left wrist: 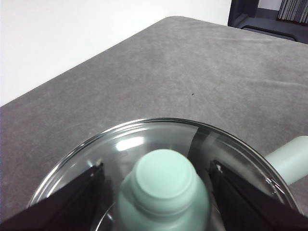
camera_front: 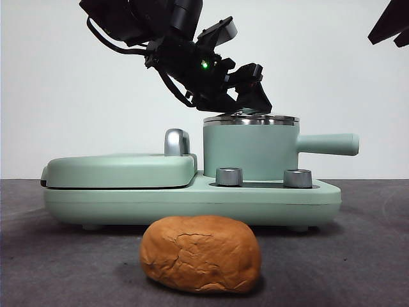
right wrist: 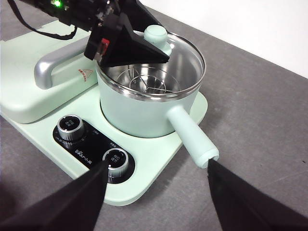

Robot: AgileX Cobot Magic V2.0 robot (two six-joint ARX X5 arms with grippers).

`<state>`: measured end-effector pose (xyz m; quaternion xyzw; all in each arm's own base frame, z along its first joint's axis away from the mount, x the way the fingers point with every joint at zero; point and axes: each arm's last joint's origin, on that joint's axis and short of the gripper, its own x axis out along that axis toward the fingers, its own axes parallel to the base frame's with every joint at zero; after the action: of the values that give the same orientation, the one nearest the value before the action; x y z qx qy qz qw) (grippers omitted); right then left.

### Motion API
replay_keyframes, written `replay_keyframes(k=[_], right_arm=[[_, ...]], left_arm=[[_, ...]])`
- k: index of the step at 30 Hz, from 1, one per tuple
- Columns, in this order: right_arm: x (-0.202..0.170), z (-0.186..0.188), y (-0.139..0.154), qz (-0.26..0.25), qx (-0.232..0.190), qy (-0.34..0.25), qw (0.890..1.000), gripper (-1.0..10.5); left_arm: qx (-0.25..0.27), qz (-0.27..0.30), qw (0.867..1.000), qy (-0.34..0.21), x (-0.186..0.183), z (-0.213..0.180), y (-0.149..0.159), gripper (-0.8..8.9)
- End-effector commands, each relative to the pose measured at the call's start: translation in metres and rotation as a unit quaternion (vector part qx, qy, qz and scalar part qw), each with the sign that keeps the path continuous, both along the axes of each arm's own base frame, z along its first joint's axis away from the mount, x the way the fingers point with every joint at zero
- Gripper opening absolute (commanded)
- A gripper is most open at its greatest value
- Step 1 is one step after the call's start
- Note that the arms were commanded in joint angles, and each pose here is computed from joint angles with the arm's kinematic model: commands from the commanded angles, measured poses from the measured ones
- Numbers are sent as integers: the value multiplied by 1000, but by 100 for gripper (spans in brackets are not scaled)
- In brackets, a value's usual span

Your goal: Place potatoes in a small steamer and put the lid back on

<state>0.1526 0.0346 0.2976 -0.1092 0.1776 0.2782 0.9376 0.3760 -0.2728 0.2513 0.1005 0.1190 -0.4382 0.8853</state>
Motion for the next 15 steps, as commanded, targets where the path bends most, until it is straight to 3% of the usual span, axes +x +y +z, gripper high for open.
replay_keyframes(k=[1,5,11,15], right_arm=[[2,6,1,-3,8,-6,1000,327],[2,6,1,-3,8,-6,1000,327],[1,6,1,-4,7,-5,1000,327],[2,6,0,-12,4,-6,1000,327]], left_arm=[[1,-4,1000,-8,3,-1,-7,339],[1,-4,1000,-8,3,0,-7,319],[-1,-4,1000,-10,3,1,-6,103],[-1,-4,1000,-11,2,2,-6,13]])
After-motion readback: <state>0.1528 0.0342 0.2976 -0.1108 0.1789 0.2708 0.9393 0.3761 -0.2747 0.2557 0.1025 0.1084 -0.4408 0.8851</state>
